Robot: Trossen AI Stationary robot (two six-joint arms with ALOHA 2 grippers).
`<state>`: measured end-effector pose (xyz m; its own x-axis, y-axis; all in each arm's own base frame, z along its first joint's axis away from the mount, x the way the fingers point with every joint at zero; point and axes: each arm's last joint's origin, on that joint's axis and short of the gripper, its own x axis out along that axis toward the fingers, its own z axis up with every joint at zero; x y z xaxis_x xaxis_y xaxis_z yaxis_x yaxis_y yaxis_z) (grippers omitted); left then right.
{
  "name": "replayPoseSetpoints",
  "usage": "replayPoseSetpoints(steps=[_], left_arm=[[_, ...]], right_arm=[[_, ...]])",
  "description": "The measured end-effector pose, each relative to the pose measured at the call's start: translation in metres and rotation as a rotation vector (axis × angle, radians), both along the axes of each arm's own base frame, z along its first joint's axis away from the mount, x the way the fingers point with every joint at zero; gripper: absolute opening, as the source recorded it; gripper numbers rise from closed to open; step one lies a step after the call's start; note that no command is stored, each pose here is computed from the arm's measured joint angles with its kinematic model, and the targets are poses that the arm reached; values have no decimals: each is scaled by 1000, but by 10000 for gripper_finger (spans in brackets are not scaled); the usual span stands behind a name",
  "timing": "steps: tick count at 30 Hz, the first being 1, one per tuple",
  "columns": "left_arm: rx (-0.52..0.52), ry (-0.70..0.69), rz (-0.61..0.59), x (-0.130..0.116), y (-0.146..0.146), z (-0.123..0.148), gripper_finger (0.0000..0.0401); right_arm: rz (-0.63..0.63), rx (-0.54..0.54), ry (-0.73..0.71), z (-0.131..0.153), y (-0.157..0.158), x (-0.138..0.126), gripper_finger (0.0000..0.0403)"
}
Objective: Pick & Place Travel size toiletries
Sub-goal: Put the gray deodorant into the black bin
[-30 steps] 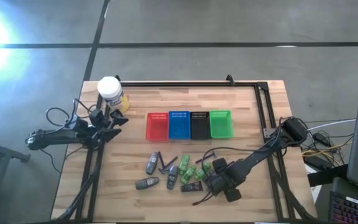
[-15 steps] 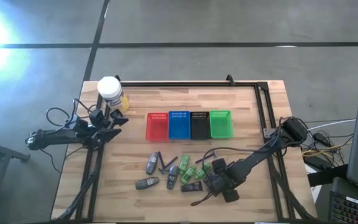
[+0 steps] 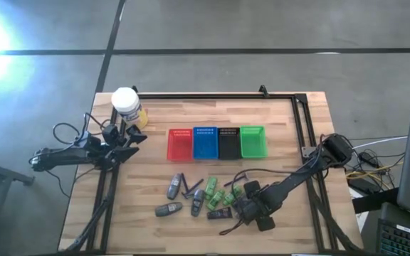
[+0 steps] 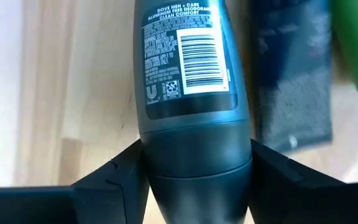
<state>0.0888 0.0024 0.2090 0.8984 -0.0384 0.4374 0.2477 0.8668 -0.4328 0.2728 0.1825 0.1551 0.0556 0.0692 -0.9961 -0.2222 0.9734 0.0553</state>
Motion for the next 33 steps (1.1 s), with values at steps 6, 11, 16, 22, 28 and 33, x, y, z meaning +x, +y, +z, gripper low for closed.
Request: replayPoseSetpoints(steps=[6, 11, 16, 22, 28, 33], left_arm=[[0, 0, 0, 0, 0, 0, 300], [0, 1, 0, 0, 0, 0, 300], [0, 0, -1, 0, 0, 0, 300], [0, 1, -1, 0, 0, 0, 300], [0, 0, -1, 0, 0, 0, 300], [0, 0, 0, 0, 0, 0, 300]], right_arm=[[-235, 35, -20, 37, -7, -9, 194], [-740, 92, -100, 70, -26, -18, 194], [-1318, 126, -285, 89, -59, -22, 194], [-1649, 192, -427, 90, -105, -8, 200], [-1701, 298, -438, 81, -151, 13, 196], [-1730, 327, -422, 66, -188, 17, 196]])
